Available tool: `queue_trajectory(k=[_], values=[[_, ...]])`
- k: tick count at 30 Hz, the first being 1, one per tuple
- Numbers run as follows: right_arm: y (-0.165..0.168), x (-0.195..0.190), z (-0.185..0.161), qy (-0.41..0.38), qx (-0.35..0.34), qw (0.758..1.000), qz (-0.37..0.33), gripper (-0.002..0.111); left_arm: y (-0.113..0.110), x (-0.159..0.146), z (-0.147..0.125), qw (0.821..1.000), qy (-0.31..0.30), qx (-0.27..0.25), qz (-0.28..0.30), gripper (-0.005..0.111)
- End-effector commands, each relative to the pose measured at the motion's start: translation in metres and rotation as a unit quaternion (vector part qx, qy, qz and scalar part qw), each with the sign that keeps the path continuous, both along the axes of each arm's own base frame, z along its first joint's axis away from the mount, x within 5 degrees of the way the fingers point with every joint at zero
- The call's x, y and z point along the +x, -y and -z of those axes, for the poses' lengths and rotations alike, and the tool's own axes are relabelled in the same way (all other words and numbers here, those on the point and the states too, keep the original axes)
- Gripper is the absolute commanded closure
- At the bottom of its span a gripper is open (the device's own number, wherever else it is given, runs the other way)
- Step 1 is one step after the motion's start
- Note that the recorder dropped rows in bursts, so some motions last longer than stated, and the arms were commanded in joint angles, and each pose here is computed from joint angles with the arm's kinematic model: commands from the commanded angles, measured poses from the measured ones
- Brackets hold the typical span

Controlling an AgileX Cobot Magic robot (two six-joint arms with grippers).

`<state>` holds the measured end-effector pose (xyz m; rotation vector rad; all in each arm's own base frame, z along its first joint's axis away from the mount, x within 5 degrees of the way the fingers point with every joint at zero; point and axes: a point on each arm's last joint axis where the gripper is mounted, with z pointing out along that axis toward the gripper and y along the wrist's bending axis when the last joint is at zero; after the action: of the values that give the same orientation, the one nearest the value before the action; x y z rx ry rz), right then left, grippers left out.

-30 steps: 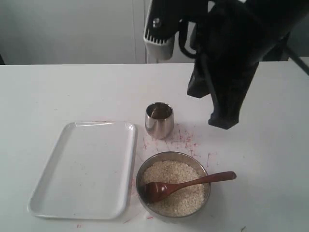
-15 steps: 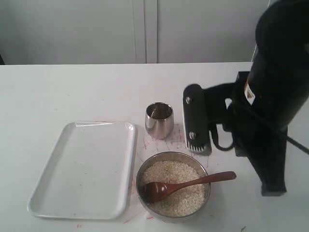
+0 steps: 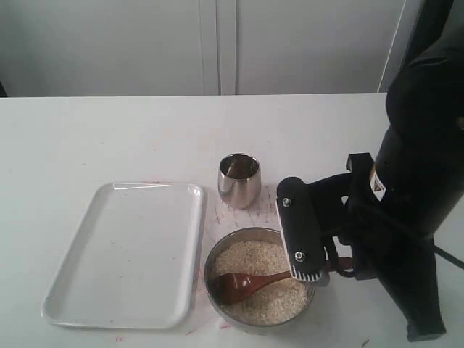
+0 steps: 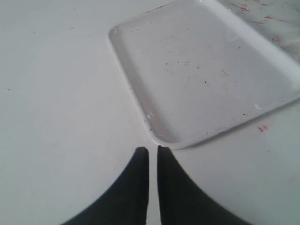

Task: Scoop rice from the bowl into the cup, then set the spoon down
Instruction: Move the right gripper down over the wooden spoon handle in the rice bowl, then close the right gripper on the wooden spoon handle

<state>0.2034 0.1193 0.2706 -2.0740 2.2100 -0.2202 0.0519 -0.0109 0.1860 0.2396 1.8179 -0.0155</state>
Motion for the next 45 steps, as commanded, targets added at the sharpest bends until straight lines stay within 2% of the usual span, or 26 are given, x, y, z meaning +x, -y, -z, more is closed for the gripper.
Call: queue_trajectory(k=[1, 4, 6, 8, 10, 14, 17, 45], values=[[-0.004, 0.003, -0.001, 0.023, 0.022, 0.999, -0.009, 0.107, 0.000, 0.000, 0.002, 1.000, -0.003, -0.003, 0.000, 0.092], [-0.005, 0.006, 0.003, 0.021, 0.020, 0.999, -0.016, 0.097, 0.000, 0.000, 0.002, 1.000, -0.003, -0.003, 0.000, 0.092], [-0.007, 0.009, 0.014, -0.007, -0.006, 0.998, -0.055, 0.077, 0.000, 0.000, 0.002, 1.000, -0.003, -0.003, 0.000, 0.092], [-0.009, 0.013, 0.021, -0.019, -0.019, 0.997, -0.071, 0.067, 0.000, 0.000, 0.002, 1.000, -0.003, -0.003, 0.000, 0.092], [-0.010, 0.018, 0.026, -0.011, -0.030, 0.996, -0.079, 0.062, 0.000, 0.000, 0.002, 1.000, -0.003, -0.003, 0.000, 0.092], [-0.014, 0.026, 0.030, 0.016, -0.021, 0.996, -0.088, 0.060, 0.000, 0.000, 0.002, 1.000, -0.003, -0.003, 0.000, 0.092], [-0.017, 0.031, 0.036, 0.015, -0.024, 0.995, -0.091, 0.050, 0.000, 0.000, 0.002, 1.000, -0.003, -0.003, 0.000, 0.092], [-0.023, 0.049, 0.068, 0.013, -0.053, 0.996, -0.064, 0.051, 0.000, 0.000, 0.002, 1.000, -0.003, -0.003, 0.000, 0.092]])
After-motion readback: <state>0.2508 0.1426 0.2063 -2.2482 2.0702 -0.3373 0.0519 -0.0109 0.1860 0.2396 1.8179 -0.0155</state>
